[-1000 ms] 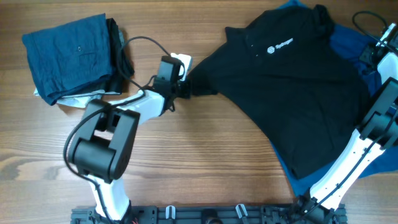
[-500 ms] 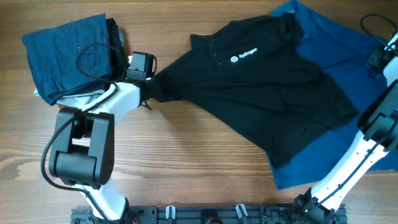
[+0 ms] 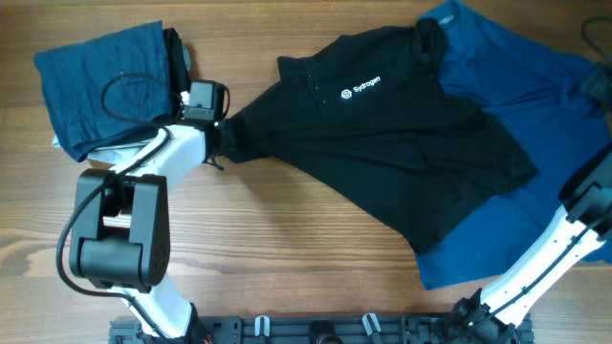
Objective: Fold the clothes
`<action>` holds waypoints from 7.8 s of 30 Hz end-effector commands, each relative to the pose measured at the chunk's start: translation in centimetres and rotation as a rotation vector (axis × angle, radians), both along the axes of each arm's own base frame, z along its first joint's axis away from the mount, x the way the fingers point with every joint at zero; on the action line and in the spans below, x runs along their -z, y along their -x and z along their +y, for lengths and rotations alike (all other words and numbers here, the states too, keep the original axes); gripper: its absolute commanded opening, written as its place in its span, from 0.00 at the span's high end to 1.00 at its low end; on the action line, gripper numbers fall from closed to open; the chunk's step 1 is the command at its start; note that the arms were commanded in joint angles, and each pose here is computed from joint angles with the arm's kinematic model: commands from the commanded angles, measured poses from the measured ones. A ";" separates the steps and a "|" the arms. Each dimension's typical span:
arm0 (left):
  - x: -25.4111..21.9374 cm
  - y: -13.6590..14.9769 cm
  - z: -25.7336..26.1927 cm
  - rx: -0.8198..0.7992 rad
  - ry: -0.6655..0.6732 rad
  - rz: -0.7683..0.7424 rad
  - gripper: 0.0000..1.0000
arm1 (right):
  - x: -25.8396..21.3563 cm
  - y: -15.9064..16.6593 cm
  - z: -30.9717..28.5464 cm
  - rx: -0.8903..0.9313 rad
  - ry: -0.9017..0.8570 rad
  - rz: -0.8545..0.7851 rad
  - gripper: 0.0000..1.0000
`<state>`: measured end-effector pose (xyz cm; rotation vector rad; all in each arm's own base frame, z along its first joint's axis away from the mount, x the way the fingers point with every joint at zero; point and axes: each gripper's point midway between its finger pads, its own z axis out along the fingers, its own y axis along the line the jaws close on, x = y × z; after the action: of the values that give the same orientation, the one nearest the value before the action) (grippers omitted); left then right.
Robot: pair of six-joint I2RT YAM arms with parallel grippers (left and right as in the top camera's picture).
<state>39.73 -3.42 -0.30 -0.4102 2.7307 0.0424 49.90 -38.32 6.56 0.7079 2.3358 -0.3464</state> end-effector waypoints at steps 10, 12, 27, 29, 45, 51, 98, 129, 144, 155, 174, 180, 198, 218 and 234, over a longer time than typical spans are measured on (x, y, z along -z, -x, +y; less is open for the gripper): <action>4.2 3.1 -1.4 0.025 0.108 0.129 0.96 | -5.4 5.0 17.2 -0.102 -0.512 0.165 0.96; 4.2 3.1 -1.5 0.027 0.111 0.130 0.96 | -2.9 6.1 17.7 -0.081 -0.517 0.229 0.96; 4.2 3.1 -1.7 0.030 0.124 0.131 0.96 | 8.5 8.3 21.0 -0.088 -0.500 0.278 0.96; 4.2 3.1 -1.7 0.030 0.124 0.132 0.96 | 9.1 9.2 19.5 -0.025 -0.428 0.308 0.96; 4.3 3.2 -1.5 0.027 0.116 0.133 0.96 | 7.6 12.1 3.2 0.204 -0.141 0.129 0.95; 4.2 3.0 -0.3 0.009 0.046 0.124 0.95 | 5.1 12.0 -0.9 0.215 -0.044 0.053 0.94; 4.1 2.7 -1.7 0.035 0.126 0.112 0.80 | 3.3 23.3 19.6 0.683 -0.949 0.581 0.33; 4.1 2.7 -1.7 0.034 0.125 0.112 0.83 | 4.3 22.9 1.8 0.815 -0.372 0.202 0.96; 4.1 2.6 -1.5 0.031 0.114 0.111 0.69 | -1.6 15.7 -0.2 0.442 -0.306 -0.043 0.19; 4.1 2.6 -1.5 0.031 0.115 0.109 0.67 | -6.9 -0.4 23.8 -0.522 -0.118 -0.028 0.18; 4.1 2.5 -1.5 0.031 0.115 0.107 0.61 | 5.3 -4.1 28.2 -0.590 -0.060 0.118 0.14; 4.1 2.5 -1.6 0.032 0.116 0.104 0.62 | 7.0 -2.4 27.8 -0.609 -0.111 0.186 0.15; 4.1 2.5 -1.5 0.031 0.115 0.105 0.55 | 5.7 -0.6 29.2 -0.675 -0.184 0.255 0.28; 4.1 2.5 -1.5 0.031 0.115 0.106 0.55 | 10.0 0.2 22.4 -0.503 0.047 0.412 0.96; 3.9 1.9 -2.0 0.042 0.139 0.078 0.65 | 6.7 5.7 0.8 -0.157 0.111 0.168 0.96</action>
<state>40.75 -5.41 -0.08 -0.3822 2.7048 -0.1468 43.86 -38.42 1.37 0.4958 2.4694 -0.5364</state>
